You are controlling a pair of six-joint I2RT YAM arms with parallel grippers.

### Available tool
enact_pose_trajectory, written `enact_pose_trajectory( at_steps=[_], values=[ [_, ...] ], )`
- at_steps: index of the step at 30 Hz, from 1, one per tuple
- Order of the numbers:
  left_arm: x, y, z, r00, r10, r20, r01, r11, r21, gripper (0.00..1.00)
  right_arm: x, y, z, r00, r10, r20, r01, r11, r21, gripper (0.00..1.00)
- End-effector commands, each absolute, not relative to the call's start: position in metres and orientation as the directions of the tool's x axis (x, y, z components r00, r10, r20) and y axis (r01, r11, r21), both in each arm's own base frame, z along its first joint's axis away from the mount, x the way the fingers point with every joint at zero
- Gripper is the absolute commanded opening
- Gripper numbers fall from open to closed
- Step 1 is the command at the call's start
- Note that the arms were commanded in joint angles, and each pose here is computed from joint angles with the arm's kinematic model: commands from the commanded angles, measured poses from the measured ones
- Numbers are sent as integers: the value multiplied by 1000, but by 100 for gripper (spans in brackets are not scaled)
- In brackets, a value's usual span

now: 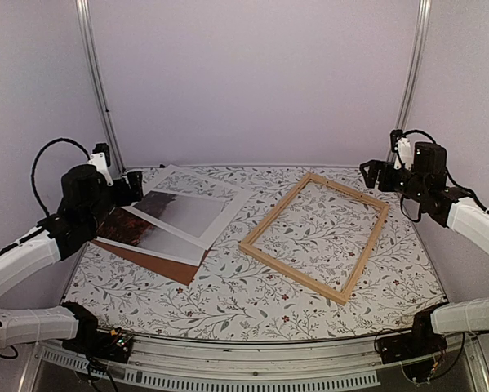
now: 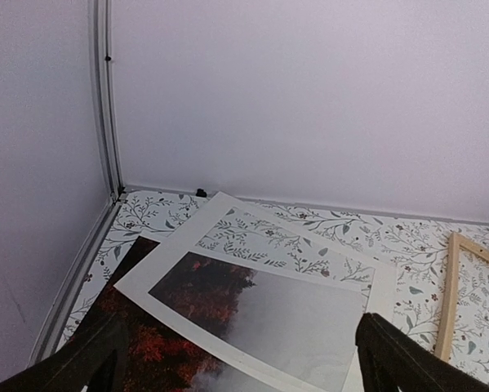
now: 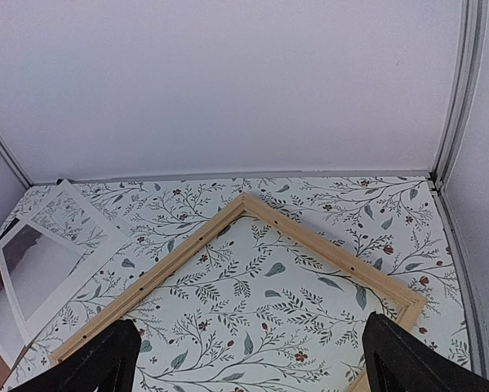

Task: Put the photo into the frame
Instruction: Rotate the frame body at the center of the board.

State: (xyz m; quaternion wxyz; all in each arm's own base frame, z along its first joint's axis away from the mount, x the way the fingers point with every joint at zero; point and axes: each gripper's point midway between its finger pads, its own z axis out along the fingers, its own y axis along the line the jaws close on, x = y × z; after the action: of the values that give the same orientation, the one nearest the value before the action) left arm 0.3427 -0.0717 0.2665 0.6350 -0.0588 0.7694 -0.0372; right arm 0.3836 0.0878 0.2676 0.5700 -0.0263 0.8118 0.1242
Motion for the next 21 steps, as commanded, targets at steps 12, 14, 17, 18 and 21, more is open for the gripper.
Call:
enact_pose_trajectory(
  at_steps=[12, 14, 17, 18, 21],
  values=[
    [344, -86, 246, -236, -175, -956, -2, 984, -180, 100, 397, 47, 193, -523, 214, -825, 113, 977, 182, 99],
    [345, -88, 243, -251, -180, -951, -1, 983, -186, 100, 399, 40, 173, -558, 259, -788, 130, 966, 225, 99],
    [347, -93, 237, -279, -181, -943, 15, 981, -193, 100, 401, 32, 143, -606, 313, -731, 161, 949, 273, 99],
    [348, -95, 236, -287, -183, -940, 21, 980, -198, 100, 402, 31, 134, -621, 322, -714, 175, 946, 274, 99],
    [350, -100, 228, -315, -192, -929, 27, 977, -211, 100, 405, 26, 104, -669, 329, -666, 205, 943, 260, 99]
  ],
)
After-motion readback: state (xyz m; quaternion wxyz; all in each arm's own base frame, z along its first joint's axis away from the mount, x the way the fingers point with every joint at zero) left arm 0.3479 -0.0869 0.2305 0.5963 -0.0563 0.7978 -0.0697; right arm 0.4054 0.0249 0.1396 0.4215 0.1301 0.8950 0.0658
